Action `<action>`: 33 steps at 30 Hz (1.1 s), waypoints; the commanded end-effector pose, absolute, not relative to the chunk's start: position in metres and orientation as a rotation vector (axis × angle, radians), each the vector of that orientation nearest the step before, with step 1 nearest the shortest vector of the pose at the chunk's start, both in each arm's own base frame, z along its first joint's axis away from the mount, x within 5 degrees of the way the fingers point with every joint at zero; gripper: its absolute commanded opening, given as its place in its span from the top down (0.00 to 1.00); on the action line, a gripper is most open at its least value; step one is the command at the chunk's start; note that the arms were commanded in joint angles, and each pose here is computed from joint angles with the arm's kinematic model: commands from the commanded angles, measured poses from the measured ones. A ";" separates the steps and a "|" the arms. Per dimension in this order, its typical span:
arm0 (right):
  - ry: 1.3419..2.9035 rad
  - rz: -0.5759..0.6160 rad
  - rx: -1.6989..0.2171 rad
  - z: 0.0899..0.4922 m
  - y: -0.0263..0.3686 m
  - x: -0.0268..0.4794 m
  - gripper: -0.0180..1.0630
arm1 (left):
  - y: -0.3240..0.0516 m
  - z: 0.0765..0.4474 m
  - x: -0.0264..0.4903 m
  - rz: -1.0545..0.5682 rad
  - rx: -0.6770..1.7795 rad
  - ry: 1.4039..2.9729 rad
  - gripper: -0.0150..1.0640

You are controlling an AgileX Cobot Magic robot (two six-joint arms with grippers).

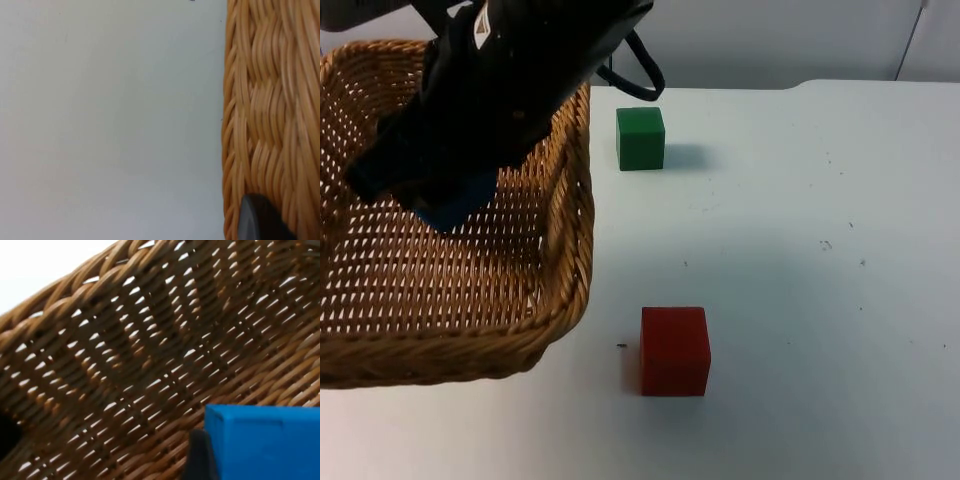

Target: Pick up the basket with the left hand and place the blue cube into the basket with the right hand.

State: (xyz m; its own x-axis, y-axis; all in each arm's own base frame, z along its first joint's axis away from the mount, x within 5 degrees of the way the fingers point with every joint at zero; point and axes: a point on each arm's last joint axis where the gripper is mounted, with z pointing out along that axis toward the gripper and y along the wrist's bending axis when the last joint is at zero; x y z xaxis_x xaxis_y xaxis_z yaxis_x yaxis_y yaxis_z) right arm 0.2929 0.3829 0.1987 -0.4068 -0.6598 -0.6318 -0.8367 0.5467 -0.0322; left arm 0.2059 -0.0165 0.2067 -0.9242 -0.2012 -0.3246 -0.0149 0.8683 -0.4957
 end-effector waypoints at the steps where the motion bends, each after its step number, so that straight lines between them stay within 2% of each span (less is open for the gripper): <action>1: 2.168 0.388 -1.212 0.201 0.386 0.292 0.32 | -0.018 0.209 0.206 -0.744 -0.196 2.653 0.99; 5: 2.149 0.388 -1.209 0.209 0.385 0.292 0.26 | -0.018 0.209 0.206 -0.744 -0.196 2.653 0.99; 11: 2.118 0.380 -1.208 0.230 0.379 0.289 0.26 | -0.018 0.209 0.206 -0.746 -0.198 2.652 0.99; 16: 2.012 0.387 -1.175 0.290 0.363 0.278 0.27 | -0.017 0.209 0.207 -0.735 -0.198 2.645 0.99; 17: 2.012 0.387 -1.175 0.290 0.363 0.278 0.27 | -0.017 0.209 0.207 -0.735 -0.198 2.645 0.99; 22: 1.846 0.393 -1.092 0.367 0.332 0.259 0.29 | -0.015 0.210 0.215 -0.714 -0.192 2.634 0.99; 23: 1.846 0.393 -1.092 0.367 0.332 0.259 0.29 | -0.015 0.210 0.215 -0.714 -0.192 2.634 0.99; 28: 1.744 0.408 -1.042 0.418 0.296 0.233 0.29 | -0.011 0.206 0.236 -0.695 -0.165 2.648 0.99; 33: 1.698 0.412 -1.018 0.434 0.259 0.205 0.30 | -0.006 0.189 0.256 -0.664 -0.173 2.680 0.99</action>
State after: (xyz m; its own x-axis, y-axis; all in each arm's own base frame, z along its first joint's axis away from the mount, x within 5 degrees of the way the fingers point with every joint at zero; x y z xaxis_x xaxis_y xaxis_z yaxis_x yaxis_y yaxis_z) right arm 0.2181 0.2757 0.4271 -0.0942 -0.4403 -0.8929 -0.7949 0.5732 -0.1987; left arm 0.2455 -0.0084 0.1929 -0.9307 -0.1847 -0.3157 -0.0170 0.8840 -0.4673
